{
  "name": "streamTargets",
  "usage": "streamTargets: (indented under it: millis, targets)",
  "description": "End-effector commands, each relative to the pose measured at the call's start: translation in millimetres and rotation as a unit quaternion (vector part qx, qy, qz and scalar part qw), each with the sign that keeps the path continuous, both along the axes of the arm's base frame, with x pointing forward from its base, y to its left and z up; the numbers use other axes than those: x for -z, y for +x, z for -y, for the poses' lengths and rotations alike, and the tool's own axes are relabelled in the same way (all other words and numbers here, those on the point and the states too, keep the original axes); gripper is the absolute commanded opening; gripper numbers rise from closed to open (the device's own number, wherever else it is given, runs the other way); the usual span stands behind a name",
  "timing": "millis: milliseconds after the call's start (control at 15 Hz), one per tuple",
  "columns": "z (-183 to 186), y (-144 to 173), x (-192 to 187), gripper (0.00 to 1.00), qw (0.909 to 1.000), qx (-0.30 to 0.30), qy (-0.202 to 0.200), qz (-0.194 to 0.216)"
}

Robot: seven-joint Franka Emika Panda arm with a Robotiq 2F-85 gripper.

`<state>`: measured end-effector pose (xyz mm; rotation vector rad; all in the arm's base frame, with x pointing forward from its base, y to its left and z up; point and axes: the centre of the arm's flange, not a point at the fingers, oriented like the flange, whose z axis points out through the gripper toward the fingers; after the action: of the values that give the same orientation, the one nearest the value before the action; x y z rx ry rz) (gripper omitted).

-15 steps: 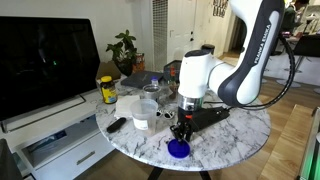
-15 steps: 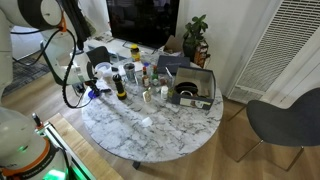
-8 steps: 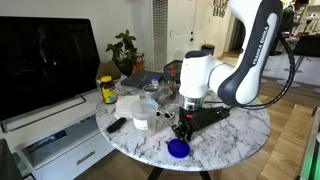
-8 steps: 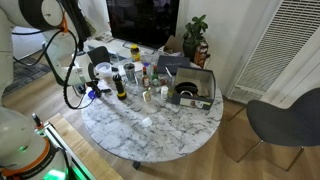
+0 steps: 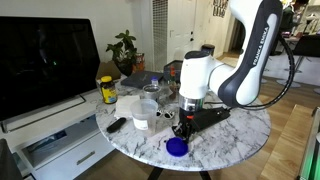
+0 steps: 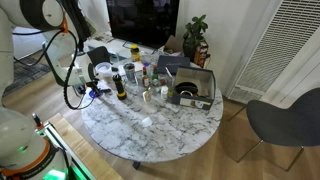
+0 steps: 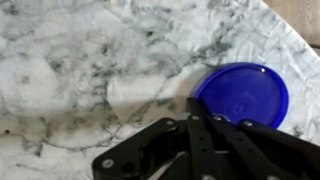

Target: Lift the blue lid and put on the torch

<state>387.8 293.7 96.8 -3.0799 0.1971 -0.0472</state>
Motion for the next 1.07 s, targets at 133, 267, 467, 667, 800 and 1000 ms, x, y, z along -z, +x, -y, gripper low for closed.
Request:
streamTargets:
  millis: [133,267,467,667,800,1000]
  targets:
    - [-1,-19,-13,0.00,0.9995,-0.020,0.005,-0.026]
    - [1,-28,-26,0.00,0.9986,-0.038,0.008,-0.037]
    - [8,-27,-52,0.00,0.9981,-0.033,0.033,-0.039]
    - [23,-22,-85,0.00,0.9977,-0.011,0.059,-0.031]
    - [32,-18,-107,0.00,0.9967,0.010,0.075,-0.028]
    - [42,-13,-143,0.00,0.9945,0.047,0.091,-0.022]
